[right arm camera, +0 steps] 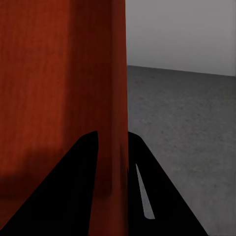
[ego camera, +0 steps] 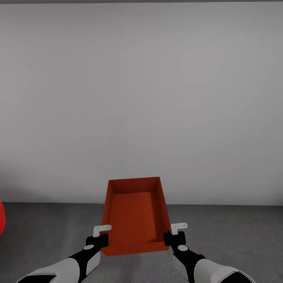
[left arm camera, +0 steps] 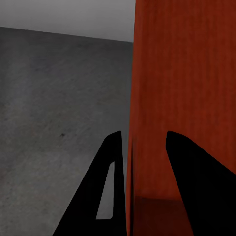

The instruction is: Move the two storage containers from the living room to the garage. In the garage, place one container on the floor and stack the other container on top of it (either order is fine).

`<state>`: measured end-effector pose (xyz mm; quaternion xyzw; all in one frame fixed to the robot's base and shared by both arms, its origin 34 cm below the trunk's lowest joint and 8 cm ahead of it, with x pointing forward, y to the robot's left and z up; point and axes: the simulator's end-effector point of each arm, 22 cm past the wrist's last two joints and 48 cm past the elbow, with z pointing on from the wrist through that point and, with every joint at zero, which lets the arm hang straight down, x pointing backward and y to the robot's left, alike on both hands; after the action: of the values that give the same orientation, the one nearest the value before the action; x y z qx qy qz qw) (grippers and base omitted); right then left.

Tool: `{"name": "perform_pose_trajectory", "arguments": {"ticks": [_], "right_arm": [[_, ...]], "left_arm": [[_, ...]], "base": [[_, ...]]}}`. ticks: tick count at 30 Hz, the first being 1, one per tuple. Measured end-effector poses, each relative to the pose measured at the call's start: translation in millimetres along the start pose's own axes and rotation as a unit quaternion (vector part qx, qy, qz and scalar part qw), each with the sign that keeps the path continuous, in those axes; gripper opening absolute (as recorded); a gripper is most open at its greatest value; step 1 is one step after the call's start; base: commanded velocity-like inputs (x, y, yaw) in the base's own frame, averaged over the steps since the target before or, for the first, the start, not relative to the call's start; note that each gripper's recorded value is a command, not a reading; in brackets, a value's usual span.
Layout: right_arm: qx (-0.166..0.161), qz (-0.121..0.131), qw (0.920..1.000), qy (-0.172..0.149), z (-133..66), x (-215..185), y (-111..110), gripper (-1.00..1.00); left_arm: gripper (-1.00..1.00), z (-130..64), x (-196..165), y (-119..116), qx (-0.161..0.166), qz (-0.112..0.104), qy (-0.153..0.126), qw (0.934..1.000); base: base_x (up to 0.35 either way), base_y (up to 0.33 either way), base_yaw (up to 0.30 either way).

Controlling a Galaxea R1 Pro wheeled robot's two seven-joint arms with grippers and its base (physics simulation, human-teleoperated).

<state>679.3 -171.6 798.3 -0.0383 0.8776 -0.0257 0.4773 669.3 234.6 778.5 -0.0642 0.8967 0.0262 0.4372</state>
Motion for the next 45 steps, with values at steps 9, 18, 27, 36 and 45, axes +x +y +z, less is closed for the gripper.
{"name": "perform_pose_trajectory", "arguments": {"ticks": [9,18,27,36,45], "right_arm": [[-0.001,0.000,1.0000,0.007,2.5,7.8,0.7,-1.00],[-0.001,0.000,0.9999,0.014,4.9,15.5,1.5,-1.00],[-0.002,0.000,0.9998,0.022,7.2,23.4,2.2,-1.00],[-0.003,0.000,0.9996,0.029,9.3,31.3,3.0,-1.00],[-0.003,0.000,0.9993,0.036,11.4,39.2,3.7,-1.00]], "left_arm": [[-1.00,2.9,7.6,0.4,-0.001,0.001,0.007,1.0000],[-1.00,5.7,15.3,0.8,-0.001,0.001,0.014,0.9999],[-1.00,8.3,22.9,1.3,-0.002,0.002,0.022,0.9998],[-1.00,10.9,30.6,1.7,-0.003,0.003,0.029,0.9996],[-1.00,13.4,38.3,2.3,-0.004,0.004,0.036,0.9993]], "base": [[0.000,0.000,0.000],[0.000,0.000,0.000],[0.000,0.000,0.000],[0.000,0.000,0.000],[0.000,0.000,0.000]]}}
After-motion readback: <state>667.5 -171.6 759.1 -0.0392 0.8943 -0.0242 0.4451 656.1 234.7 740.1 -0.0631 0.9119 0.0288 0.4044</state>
